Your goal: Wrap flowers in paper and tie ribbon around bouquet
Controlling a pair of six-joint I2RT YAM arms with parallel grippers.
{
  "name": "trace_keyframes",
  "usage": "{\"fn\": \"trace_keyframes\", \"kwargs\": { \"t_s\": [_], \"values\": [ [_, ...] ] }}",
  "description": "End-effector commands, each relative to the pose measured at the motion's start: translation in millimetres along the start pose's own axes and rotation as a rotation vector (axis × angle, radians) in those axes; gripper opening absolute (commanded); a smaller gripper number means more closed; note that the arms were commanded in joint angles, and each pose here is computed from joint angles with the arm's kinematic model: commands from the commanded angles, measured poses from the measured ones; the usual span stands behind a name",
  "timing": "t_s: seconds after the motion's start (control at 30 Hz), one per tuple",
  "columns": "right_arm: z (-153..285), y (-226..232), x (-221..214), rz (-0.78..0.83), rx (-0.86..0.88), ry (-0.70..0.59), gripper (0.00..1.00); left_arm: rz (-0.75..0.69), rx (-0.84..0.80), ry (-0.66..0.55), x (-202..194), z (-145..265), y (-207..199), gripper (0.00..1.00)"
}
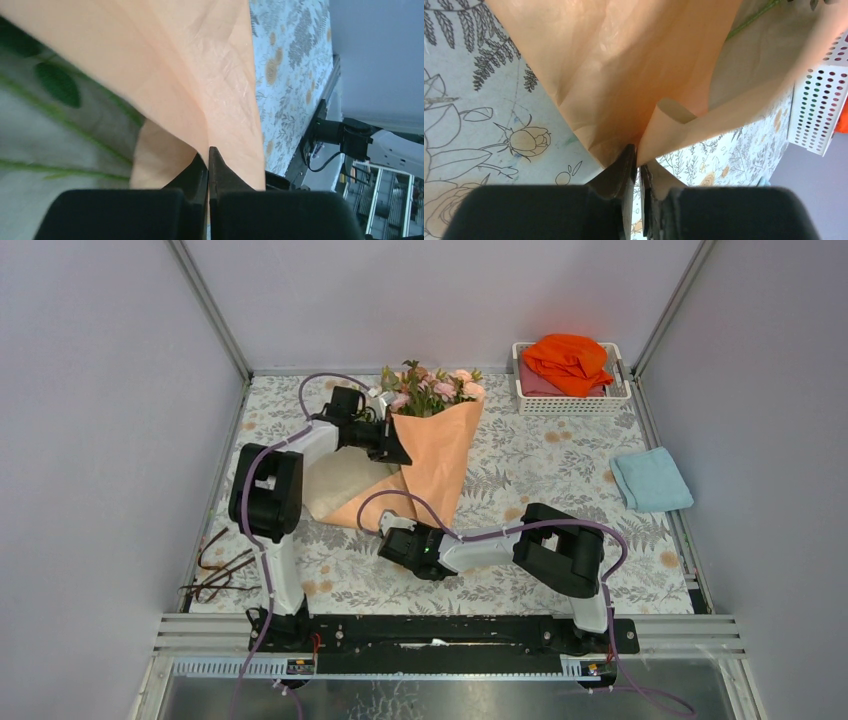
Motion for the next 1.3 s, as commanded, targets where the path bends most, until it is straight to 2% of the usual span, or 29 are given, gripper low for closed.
{"fn": "trace_keyframes", "kwargs": {
  "t_s": [0.0, 0.1, 0.3, 0.43, 0.57, 0.7, 0.83, 0.93, 1.0, 1.17, 1.27],
  "values": [
    [13, -14, 16, 0.01, -0.02, -0.043, 0.2, -0.074, 0.133, -0.042, 13, 35, 21, 0.0],
    [17, -14, 16, 0.027, 0.01, -0.054, 0.37, -0.058, 0.249, -0.033, 0, 49, 53, 0.0],
    [27, -13, 18, 0.054, 0.109, -0.093, 0.53, -0.016, 0.34, -0.009, -21, 53, 88, 0.0],
    [51, -22, 23, 0.028, 0.22, -0.171, 0.61, 0.019, 0.383, -0.01, -26, 54, 103, 0.0],
    [91, -32, 36, -0.018, 0.411, -0.305, 0.66, 0.035, 0.402, -0.03, -27, 54, 107, 0.0],
    [106, -48, 56, -0.211, 0.651, -0.404, 0.67, 0.051, 0.411, -0.048, -29, 54, 107, 0.0],
    [84, -64, 95, -0.548, 0.77, -0.468, 0.59, 0.062, 0.419, -0.053, -33, 53, 109, 0.0],
    [55, -60, 119, -0.696, 0.811, -0.428, 0.34, 0.066, 0.423, -0.046, -35, 52, 110, 0.0],
    [33, -49, 125, -0.757, 0.816, -0.387, 0.22, 0.062, 0.429, -0.048, -36, 53, 110, 0.0],
    [-12, -18, 100, -0.85, 0.827, -0.224, 0.12, 0.048, 0.437, -0.049, -36, 55, 109, 0.0],
    [-22, -1, 65, -0.855, 0.798, -0.063, 0.08, 0.043, 0.441, -0.047, -35, 55, 110, 0.0]
  ]
}}
Point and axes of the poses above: each gripper's point midway between its finger pads, its own z axis back along the fingers, its own y axis along the line the jaws close on, x = y × z, the point moved 5 cm from there along z, back along the fingers, and after that the axes turned 4 degrees about -z, right-handed, at the moved point
